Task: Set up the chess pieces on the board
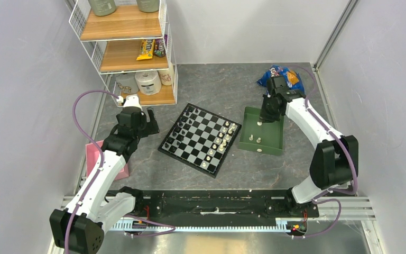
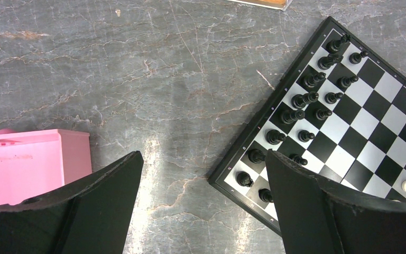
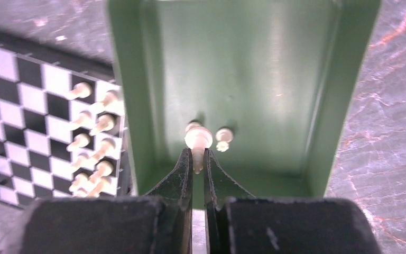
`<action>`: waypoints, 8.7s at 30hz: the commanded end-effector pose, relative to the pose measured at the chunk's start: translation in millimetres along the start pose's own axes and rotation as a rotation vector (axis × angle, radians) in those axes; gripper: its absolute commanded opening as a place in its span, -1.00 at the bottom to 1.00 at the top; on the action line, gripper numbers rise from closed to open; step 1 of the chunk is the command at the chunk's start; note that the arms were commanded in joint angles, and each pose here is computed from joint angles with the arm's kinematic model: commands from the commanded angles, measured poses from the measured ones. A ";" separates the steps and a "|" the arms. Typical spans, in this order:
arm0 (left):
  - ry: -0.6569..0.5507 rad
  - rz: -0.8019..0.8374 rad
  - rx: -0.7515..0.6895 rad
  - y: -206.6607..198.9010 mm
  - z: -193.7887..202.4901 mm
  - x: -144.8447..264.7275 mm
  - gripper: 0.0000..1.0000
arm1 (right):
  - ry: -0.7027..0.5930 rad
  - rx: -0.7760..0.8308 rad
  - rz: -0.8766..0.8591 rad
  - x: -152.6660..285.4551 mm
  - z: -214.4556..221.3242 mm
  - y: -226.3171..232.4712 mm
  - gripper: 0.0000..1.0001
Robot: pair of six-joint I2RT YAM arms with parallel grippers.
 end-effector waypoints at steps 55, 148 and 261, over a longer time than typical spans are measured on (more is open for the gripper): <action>-0.015 0.023 0.000 -4.5 -7.7 0.9 0.87 | 0.137 0.544 -0.142 -16.0 127.2 181.1 -0.96; 0.048 -0.143 -0.052 19.0 15.7 -21.0 0.82 | 0.161 0.196 -0.011 -28.8 22.5 31.1 -0.88; 0.032 -0.031 0.011 7.3 9.8 3.2 0.81 | 0.115 0.672 -0.178 5.9 162.3 186.5 -1.00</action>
Point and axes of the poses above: each gripper's point midway between its finger pads, its own x axis back along the fingers, its own y axis along the line the jaws close on, z = x × y, the point moved 4 cm from there along x, back along the fingers, and after that the axes turned 7 degrees about x, right-handed, at the moved point
